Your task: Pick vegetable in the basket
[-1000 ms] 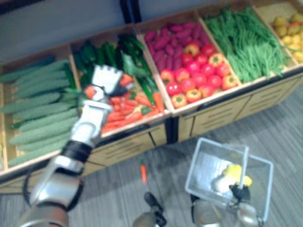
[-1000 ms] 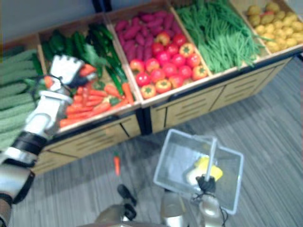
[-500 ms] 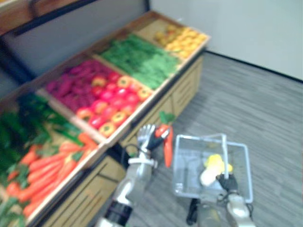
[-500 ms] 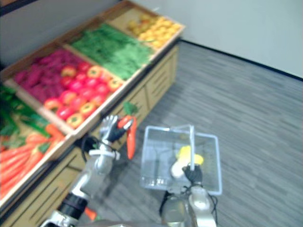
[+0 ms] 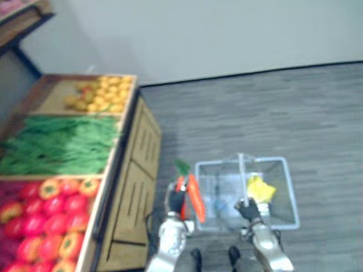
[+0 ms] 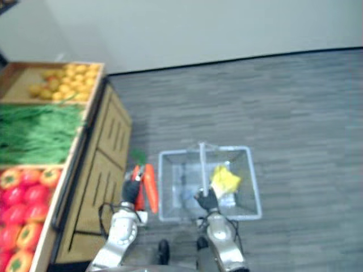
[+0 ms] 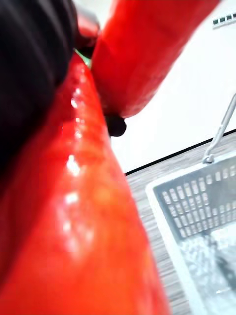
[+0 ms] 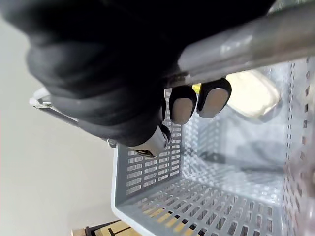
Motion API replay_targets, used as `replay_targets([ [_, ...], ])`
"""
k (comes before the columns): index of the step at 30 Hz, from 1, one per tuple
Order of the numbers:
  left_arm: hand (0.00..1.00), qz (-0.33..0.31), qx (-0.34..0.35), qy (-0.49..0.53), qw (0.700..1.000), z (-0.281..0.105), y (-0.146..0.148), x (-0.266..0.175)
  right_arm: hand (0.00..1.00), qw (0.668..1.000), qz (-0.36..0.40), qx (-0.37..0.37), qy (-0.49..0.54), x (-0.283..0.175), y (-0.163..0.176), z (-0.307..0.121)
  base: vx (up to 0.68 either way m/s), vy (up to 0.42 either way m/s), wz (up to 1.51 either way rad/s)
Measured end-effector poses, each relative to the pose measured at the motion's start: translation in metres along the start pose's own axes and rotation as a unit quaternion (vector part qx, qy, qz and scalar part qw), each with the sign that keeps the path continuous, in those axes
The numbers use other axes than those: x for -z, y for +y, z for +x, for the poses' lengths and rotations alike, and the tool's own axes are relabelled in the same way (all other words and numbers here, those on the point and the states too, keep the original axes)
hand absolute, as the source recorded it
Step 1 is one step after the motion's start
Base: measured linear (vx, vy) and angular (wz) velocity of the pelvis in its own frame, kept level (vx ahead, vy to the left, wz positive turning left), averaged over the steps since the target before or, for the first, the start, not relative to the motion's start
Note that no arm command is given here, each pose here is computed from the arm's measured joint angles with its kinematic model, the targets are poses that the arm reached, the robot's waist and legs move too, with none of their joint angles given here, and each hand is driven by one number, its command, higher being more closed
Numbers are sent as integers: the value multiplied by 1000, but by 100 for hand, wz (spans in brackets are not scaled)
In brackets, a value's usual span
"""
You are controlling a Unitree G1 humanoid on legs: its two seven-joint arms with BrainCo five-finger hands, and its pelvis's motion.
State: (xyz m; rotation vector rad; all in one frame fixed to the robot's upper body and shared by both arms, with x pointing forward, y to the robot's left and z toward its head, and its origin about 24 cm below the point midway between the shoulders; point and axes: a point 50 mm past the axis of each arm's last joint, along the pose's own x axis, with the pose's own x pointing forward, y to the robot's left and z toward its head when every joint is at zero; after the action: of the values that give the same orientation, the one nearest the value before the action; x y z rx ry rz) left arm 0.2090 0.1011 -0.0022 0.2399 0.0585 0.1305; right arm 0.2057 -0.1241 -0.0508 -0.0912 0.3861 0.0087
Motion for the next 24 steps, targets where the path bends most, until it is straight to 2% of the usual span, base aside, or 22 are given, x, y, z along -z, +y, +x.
replay_targets([
  [4,100,-47,10,-20,999,0,-4,-15,100,999,-10,-39,9,5,14,-2,173,142,-66],
  [11,100,-45,62,-39,996,-5,-22,-23,100,997,-12,-72,34,17,25,-9,104,32,-12],
  [18,100,-76,54,38,995,-6,-22,4,100,996,-11,-78,45,24,28,-15,28,-7,3],
  [24,100,-66,49,95,992,-12,-22,28,100,995,2,-76,61,31,28,-21,-21,29,6],
])
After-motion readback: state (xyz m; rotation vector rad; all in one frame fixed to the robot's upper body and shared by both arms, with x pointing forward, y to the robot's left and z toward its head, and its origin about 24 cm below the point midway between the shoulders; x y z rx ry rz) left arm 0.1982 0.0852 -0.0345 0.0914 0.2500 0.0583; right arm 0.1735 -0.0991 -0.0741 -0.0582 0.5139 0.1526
